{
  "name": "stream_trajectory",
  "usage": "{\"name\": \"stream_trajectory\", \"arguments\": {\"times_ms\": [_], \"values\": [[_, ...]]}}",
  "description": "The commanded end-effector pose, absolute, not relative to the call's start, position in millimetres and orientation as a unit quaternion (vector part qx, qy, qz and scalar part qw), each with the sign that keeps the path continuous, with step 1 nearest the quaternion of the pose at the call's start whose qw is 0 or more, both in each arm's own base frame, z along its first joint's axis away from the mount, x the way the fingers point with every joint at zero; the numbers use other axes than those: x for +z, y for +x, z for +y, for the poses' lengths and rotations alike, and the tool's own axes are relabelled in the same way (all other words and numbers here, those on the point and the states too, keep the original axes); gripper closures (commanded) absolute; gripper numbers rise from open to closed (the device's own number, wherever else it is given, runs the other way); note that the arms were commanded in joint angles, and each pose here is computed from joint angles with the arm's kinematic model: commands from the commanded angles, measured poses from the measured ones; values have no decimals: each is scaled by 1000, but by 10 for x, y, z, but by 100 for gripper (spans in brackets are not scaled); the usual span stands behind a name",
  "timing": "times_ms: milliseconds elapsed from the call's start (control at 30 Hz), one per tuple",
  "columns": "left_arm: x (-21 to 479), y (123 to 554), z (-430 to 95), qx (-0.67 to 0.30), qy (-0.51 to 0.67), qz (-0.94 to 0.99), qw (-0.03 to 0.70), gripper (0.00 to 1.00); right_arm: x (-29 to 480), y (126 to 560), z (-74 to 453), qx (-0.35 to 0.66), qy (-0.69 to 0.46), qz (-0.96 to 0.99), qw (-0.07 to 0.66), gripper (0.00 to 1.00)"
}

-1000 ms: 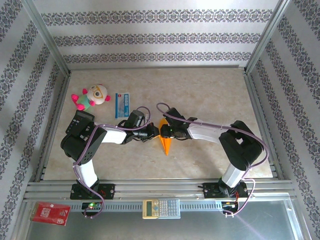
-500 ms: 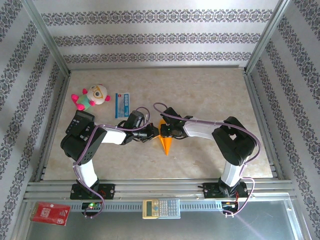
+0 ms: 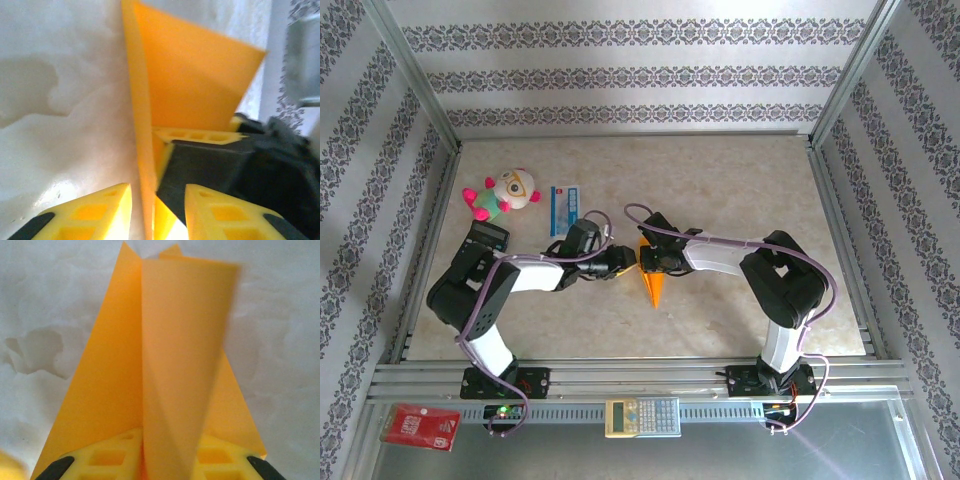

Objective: Fold a paper plane with a square sheet of paper (pick it up from the middle)
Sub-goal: Move a paper plane to the center of the table.

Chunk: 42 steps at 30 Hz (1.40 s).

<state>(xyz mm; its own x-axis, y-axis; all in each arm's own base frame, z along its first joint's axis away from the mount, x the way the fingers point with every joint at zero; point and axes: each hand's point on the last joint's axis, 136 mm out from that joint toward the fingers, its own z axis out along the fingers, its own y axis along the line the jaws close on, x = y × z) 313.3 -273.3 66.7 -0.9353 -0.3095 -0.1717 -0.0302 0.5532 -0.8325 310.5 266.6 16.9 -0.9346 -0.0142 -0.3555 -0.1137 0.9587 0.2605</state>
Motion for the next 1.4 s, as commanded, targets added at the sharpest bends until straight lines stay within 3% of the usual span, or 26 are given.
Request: {"name": "stream_trajectory", "arguments": {"times_ms": [0, 367, 733, 1200, 1367], "values": [[811, 3157, -2505, -460, -110, 865, 168, 62, 133, 3134, 2593, 98, -48, 977, 181, 77], [1043, 3167, -1911, -383, -118, 888, 227, 58, 129, 3218, 2599, 54, -69, 979, 182, 68], [998, 3141, -1833, -384, -127, 886, 227, 58, 35, 3299, 2583, 32, -69, 982, 175, 61], [998, 3134, -1753, -384, -132, 884, 230, 57, -24, 3546, 2557, 11, -60, 984, 167, 43], [980, 3126, -1742, -385, -133, 884, 229, 57, -9, 3676, 2497, 0, -48, 983, 175, 42]]}}
